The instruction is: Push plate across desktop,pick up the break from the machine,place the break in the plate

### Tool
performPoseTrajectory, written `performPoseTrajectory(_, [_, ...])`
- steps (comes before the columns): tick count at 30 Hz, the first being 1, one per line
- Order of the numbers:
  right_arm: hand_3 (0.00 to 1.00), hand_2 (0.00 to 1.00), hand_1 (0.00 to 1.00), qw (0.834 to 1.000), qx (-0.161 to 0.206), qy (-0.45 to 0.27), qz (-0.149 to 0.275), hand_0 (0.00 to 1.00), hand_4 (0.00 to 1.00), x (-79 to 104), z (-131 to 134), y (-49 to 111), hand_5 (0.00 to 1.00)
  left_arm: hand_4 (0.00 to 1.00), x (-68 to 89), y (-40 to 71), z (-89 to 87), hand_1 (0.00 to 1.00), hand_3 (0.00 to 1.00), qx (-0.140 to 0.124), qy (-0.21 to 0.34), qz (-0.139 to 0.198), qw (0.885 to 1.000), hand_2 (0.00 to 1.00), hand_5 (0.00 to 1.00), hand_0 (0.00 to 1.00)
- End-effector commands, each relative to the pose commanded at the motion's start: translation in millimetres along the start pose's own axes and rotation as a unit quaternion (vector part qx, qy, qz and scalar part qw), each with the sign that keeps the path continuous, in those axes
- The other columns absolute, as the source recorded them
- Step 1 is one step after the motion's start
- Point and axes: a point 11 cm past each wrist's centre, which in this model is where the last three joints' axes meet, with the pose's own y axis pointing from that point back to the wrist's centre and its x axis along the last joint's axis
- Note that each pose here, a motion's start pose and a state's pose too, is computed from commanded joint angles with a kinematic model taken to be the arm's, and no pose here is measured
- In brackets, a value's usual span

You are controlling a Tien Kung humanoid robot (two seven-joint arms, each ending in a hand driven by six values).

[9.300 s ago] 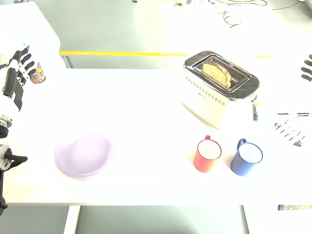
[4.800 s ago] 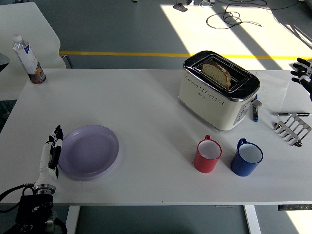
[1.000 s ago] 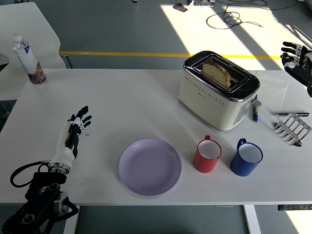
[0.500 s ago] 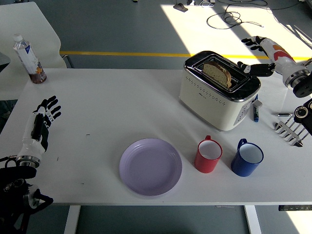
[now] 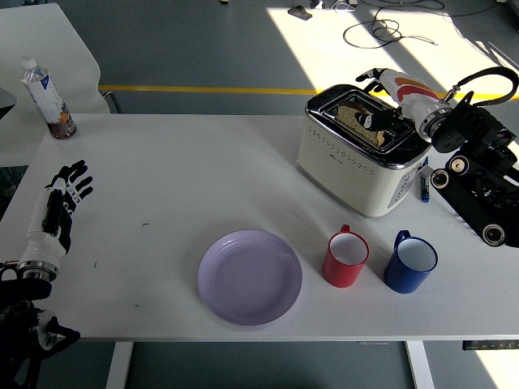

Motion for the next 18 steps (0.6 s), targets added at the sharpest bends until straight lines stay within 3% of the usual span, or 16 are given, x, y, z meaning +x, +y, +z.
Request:
performPoseTrajectory(8, [0.820,0.746,0.757,1.000,-0.022,0.017,-0.011,0.810,0.754,-13.7,-3,-10.2,0.266,0.509,-1.3,1.4,-2.9,0.818,0.804,0.000,0.000,0.001,1.000,0.875,0.964,0.794])
performPoseTrajectory(18, [0.818,0.729,0.737,0.996,-0.047,0.070,0.006,0.790,0.753,-9.0,2,-18.6,0.272,0.507,-8.9,1.6,-5.8,0.813,0.804,0.002,0.001,-0.008,1.000,0.873,0.965,0.794])
